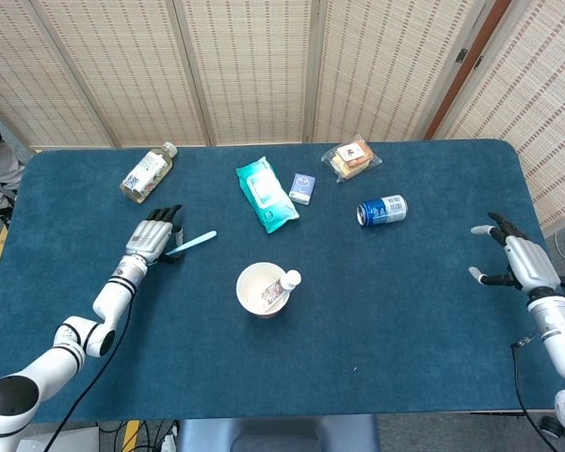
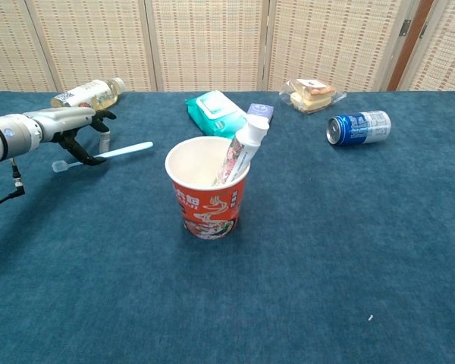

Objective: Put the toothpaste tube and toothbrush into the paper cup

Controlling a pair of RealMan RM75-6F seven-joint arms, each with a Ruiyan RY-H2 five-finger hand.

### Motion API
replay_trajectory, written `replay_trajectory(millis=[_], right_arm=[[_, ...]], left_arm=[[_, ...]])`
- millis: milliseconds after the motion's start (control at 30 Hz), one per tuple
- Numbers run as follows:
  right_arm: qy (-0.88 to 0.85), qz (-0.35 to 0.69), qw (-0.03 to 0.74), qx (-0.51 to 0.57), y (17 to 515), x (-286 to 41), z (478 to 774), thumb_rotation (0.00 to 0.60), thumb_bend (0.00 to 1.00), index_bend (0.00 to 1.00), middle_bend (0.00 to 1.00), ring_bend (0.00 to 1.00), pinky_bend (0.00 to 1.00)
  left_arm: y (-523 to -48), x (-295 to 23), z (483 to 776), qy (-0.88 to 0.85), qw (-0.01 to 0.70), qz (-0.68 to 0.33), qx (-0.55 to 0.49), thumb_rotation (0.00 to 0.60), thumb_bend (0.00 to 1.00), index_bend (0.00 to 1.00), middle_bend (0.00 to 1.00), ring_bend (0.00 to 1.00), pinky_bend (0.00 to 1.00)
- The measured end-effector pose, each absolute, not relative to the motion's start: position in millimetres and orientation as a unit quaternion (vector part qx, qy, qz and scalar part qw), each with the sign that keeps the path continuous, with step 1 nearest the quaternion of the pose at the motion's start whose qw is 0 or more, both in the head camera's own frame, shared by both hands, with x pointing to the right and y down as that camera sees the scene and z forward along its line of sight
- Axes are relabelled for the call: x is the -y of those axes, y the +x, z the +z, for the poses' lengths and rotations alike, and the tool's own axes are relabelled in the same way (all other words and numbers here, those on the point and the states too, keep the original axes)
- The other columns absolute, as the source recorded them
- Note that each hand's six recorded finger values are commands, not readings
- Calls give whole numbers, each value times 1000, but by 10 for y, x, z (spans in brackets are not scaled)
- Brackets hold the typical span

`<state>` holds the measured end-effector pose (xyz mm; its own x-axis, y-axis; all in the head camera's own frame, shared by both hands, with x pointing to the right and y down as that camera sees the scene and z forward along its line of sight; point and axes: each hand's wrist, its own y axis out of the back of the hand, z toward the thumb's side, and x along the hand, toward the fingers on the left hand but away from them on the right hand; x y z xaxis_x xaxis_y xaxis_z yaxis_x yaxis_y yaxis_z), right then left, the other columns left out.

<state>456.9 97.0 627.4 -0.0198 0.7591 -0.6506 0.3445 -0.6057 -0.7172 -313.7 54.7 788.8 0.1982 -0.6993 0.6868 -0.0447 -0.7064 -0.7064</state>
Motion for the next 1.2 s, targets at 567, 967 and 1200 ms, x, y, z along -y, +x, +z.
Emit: replay_trajectory(millis=[567, 967, 1200], right_arm=[[-682, 574, 185, 414, 4506, -921, 6220, 600, 185, 270, 25, 0, 115], [-691, 548, 198, 428, 4379, -858, 6046, 600, 185, 275, 26, 0, 115], [-694, 534, 201, 439, 4327, -868, 5939, 600, 185, 275, 26, 0, 115]], left_arm=[[-3213, -391, 7596, -716, 308, -563, -273, 600, 355, 699, 0, 0, 0], [-3248, -342, 7196, -711, 335, -553, -276, 600, 355, 702, 0, 0, 0], [-3250, -372, 6959, -717, 319, -548, -290, 600, 355, 708, 0, 0, 0]])
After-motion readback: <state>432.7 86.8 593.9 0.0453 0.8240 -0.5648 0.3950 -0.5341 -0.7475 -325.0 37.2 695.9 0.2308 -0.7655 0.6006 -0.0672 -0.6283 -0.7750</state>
